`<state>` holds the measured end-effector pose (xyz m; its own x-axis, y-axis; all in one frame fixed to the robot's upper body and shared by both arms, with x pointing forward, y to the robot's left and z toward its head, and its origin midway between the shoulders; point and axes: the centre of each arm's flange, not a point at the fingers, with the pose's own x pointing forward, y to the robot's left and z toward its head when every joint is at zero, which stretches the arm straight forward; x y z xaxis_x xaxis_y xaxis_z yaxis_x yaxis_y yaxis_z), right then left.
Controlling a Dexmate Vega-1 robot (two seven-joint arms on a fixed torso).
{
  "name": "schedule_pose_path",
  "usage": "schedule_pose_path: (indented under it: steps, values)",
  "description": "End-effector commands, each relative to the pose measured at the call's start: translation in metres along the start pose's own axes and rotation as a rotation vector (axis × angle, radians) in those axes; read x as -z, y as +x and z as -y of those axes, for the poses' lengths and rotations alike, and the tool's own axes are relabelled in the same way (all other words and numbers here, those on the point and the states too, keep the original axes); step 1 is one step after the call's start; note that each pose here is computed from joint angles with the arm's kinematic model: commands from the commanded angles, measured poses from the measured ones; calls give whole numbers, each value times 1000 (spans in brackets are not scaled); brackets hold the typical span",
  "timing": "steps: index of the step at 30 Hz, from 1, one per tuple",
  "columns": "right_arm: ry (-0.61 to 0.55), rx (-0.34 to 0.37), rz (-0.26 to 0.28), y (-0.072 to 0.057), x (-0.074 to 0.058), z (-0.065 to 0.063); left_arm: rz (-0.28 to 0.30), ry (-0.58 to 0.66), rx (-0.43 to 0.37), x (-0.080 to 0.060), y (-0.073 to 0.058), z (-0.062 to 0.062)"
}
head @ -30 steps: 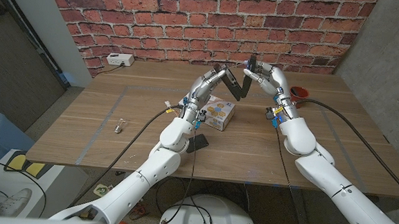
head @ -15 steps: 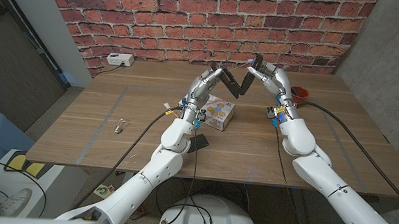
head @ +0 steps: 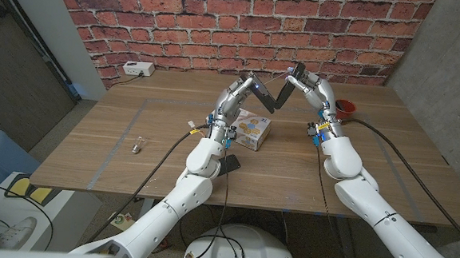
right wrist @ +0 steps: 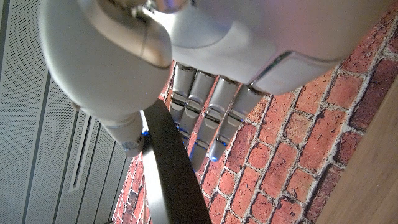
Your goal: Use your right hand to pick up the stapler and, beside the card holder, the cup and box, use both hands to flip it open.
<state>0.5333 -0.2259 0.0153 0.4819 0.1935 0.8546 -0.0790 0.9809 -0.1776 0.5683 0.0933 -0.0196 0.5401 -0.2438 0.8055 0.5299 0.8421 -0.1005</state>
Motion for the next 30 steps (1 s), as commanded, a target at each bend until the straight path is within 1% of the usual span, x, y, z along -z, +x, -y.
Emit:
schedule_pose_path:
  steps: [1, 7, 12, 15, 21, 30]
  values:
    - [22, 21, 3, 1, 2, 1, 7, -19, -26, 1, -3, -5]
    - [36, 31, 6, 2, 2, 1, 10, -24, -29, 1, -4, -7]
    - [52, 49, 2, 1, 4, 0, 20, -68, -31, 2, -4, -9]
    - [68, 59, -1, 0, 6, 0, 24, -64, -33, 1, -4, -10]
    - [83, 86, 0, -2, 7, 1, 34, -90, -35, 2, -4, -10]
    - [97, 104, 1, -3, 8, 4, 53, -101, -49, 1, -4, -8]
